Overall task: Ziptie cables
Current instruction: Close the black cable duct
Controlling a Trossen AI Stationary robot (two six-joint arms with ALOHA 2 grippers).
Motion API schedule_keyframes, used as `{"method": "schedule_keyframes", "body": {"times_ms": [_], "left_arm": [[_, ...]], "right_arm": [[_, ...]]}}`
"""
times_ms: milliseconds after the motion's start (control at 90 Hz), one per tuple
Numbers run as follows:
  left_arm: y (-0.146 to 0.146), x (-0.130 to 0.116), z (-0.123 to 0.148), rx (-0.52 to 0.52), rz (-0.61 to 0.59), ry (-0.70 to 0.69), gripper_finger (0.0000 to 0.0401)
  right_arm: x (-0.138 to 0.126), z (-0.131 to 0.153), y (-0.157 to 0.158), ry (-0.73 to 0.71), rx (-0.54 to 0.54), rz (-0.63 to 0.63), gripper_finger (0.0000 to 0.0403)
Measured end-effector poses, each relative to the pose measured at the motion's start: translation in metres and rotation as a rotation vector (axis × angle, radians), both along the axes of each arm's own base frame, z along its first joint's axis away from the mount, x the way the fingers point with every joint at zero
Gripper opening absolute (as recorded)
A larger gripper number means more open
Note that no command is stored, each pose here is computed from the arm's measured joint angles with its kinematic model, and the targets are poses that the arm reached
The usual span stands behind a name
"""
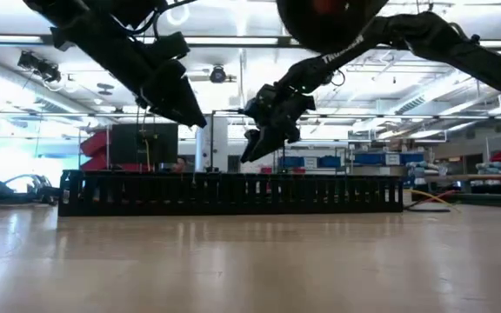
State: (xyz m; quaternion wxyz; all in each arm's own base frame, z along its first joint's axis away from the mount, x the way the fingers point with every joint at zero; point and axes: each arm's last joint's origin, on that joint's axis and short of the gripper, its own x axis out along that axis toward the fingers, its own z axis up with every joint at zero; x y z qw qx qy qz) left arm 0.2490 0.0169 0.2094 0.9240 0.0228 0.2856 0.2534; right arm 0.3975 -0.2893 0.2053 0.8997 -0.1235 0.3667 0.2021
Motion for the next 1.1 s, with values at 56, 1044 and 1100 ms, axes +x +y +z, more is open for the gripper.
{"method": "schedule_keyframes", "body": {"times_ms": [56,1044,1100], "left_arm": [[0.0,0.0,0.0,0.0,0.0,0.002,0.0364],[0.0,0.0,0.0,0.018,-0.012,0.009,0.0364],[0.0,0.0,0.001,0.018,-0.012,0.005,0.0364]], "right_arm": [[-0.001,-0.005,0.0,-0.012,-0.013,0.014,0.0215],[0.037,-0.016,0.051,0.181,-0.206,-0.129,0.0221],[0.038,-0.016,0.052,0.183,-0.227,-0.124,0.0228]]}}
